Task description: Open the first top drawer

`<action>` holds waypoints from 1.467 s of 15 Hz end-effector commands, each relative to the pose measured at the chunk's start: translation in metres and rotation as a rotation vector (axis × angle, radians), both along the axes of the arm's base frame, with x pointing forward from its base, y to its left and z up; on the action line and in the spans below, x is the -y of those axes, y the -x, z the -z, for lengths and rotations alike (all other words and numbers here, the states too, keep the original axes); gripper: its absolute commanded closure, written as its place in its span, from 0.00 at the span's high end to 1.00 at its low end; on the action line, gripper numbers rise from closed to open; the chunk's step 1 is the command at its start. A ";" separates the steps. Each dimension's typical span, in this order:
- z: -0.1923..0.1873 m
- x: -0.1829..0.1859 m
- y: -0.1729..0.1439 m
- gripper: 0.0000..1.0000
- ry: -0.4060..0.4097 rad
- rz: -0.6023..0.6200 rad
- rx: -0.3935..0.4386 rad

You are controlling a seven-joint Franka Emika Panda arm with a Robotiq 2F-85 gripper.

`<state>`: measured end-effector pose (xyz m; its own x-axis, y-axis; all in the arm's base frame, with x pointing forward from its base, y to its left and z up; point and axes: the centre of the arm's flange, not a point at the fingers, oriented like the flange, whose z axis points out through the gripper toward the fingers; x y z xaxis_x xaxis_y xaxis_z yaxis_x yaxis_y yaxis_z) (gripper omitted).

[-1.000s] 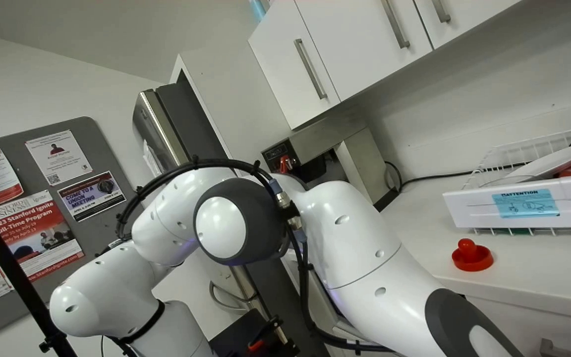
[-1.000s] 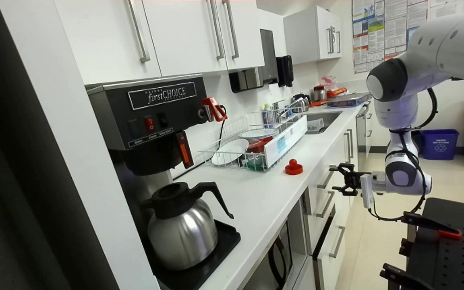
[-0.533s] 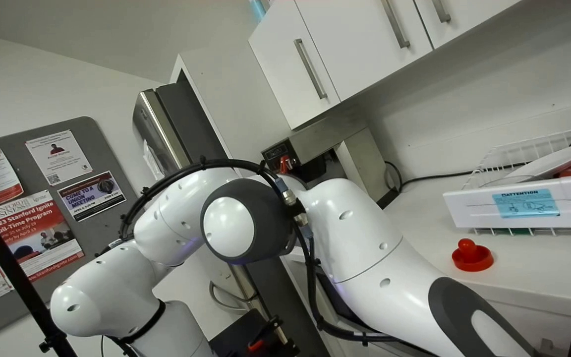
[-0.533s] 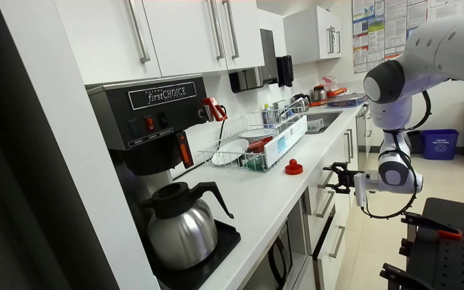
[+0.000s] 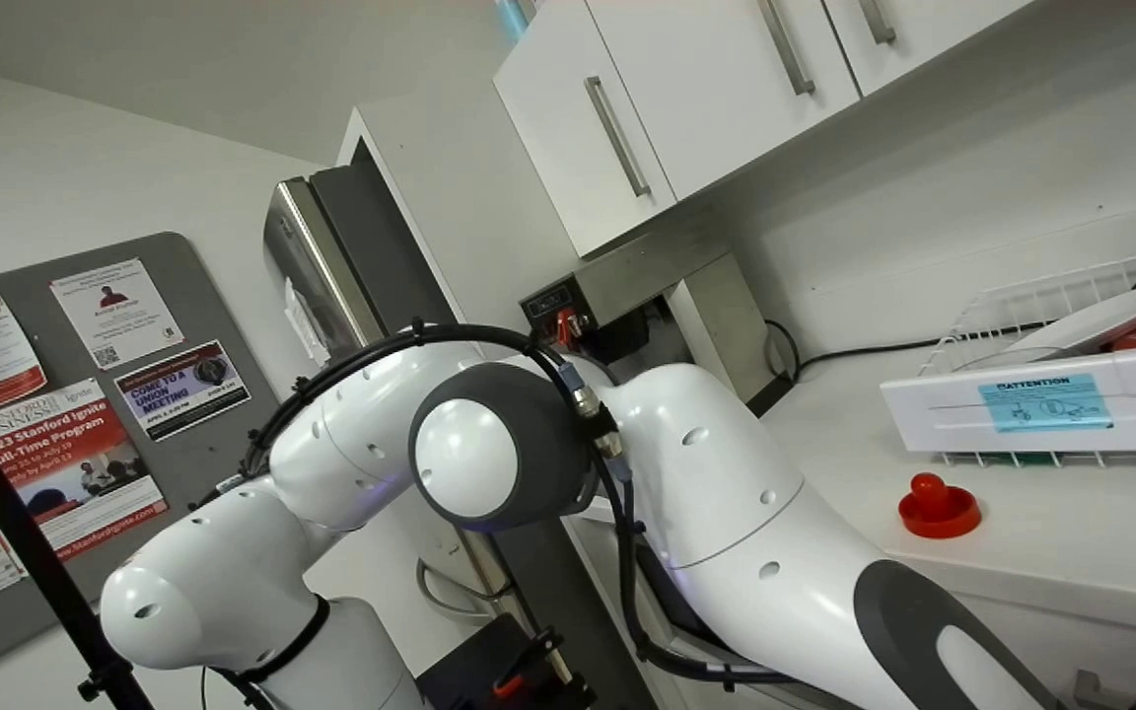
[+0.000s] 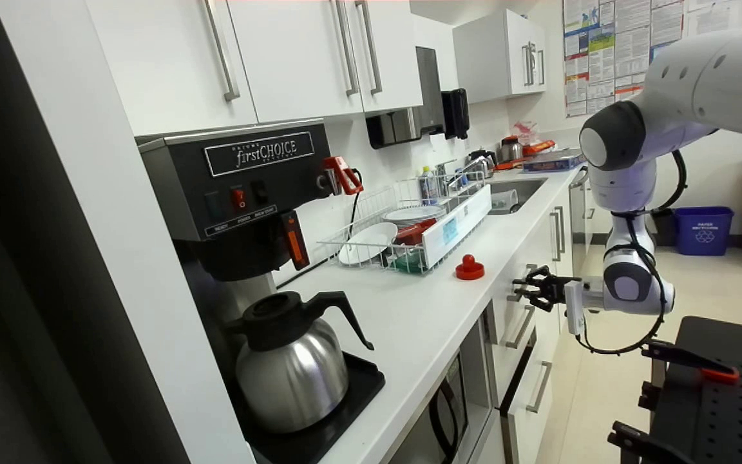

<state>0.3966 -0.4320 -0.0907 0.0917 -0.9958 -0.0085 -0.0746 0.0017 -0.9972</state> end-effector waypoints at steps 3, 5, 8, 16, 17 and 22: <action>0.007 -0.001 -0.005 0.04 -0.021 0.022 0.028; 0.007 -0.001 -0.002 0.04 -0.024 0.034 0.025; 0.010 0.001 0.009 0.04 -0.030 0.050 0.022; 0.037 0.013 0.062 0.04 -0.065 0.078 0.069; 0.039 0.014 0.069 0.04 -0.067 0.081 0.080; 0.047 0.021 0.118 0.04 -0.083 0.092 0.111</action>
<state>0.3175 -0.4389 -0.1193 0.0501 -0.9981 -0.0368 0.0655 0.0400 -0.9970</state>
